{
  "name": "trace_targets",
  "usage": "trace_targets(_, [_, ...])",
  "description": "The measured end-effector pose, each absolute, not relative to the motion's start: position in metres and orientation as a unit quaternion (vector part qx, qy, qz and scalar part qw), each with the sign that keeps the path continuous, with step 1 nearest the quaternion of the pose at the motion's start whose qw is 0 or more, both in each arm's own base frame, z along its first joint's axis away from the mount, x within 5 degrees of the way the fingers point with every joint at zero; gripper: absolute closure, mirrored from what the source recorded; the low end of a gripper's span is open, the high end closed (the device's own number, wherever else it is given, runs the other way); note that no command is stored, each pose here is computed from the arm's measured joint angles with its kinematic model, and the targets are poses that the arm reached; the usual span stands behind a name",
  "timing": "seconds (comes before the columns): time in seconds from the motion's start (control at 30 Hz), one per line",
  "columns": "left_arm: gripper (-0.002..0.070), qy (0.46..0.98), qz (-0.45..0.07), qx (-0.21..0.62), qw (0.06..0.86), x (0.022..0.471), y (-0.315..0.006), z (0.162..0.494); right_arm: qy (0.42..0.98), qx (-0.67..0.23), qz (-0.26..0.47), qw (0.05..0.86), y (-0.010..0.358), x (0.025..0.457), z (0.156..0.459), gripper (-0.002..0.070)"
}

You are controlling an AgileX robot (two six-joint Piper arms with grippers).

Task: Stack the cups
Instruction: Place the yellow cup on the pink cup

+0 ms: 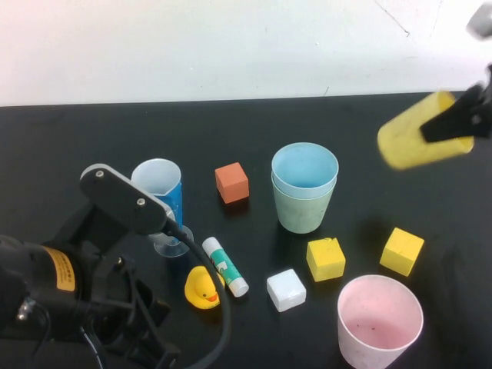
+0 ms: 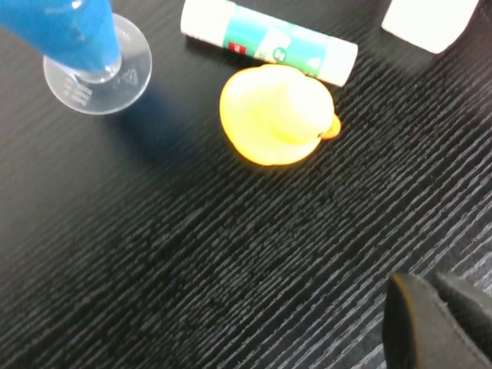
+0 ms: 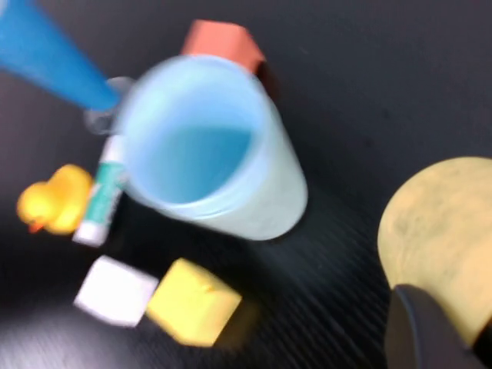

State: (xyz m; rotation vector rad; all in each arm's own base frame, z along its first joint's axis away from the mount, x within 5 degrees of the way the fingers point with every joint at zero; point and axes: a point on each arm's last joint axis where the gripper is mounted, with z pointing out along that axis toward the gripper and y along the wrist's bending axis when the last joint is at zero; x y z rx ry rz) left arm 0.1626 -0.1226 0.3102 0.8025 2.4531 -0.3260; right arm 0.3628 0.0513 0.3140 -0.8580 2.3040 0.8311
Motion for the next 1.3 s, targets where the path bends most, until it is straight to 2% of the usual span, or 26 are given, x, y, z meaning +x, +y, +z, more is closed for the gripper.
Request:
trace_targets(0.07, [0.0673, 0.91, -0.121, 0.295, 0.265, 0.162, -0.123, 0.31, 0.847, -0.349, 0.282, 0.287, 0.051, 0.352, 0.34, 0.0657])
trace_targets(0.2, [0.0673, 0.912, -0.122, 0.29, 0.264, 0.162, -0.122, 0.309, 0.84, -0.412, 0.18, 0.305, 0.063, 0.316, 0.389, 0.0657])
trace_targets(0.3, [0.0673, 0.912, -0.121, 0.29, 0.262, 0.162, -0.122, 0.304, 0.829, -0.465, 0.115, 0.288, 0.093, 0.279, 0.409, 0.0657])
trace_targets(0.4, [0.0673, 0.914, -0.119, 0.291, 0.257, 0.161, -0.121, 0.3, 0.804, -0.515, 0.094, 0.28, 0.125, 0.245, 0.418, 0.0657])
trace_targets(0.53, [0.0673, 0.916, -0.116, 0.291, 0.252, 0.16, -0.121, 0.296, 0.796, -0.546, 0.09, 0.246, 0.16, 0.218, 0.407, 0.0657])
trace_targets(0.7, [0.0673, 0.916, -0.115, 0.292, 0.249, 0.16, -0.12, 0.295, 0.803, -0.554, 0.105, 0.193, 0.179, 0.201, 0.381, 0.0657])
trace_targets(1.3, [0.0673, 0.921, -0.108, 0.294, 0.23, 0.157, -0.118, 0.284, 0.815, -0.552, 0.127, 0.12, 0.183, 0.186, 0.342, 0.0657])
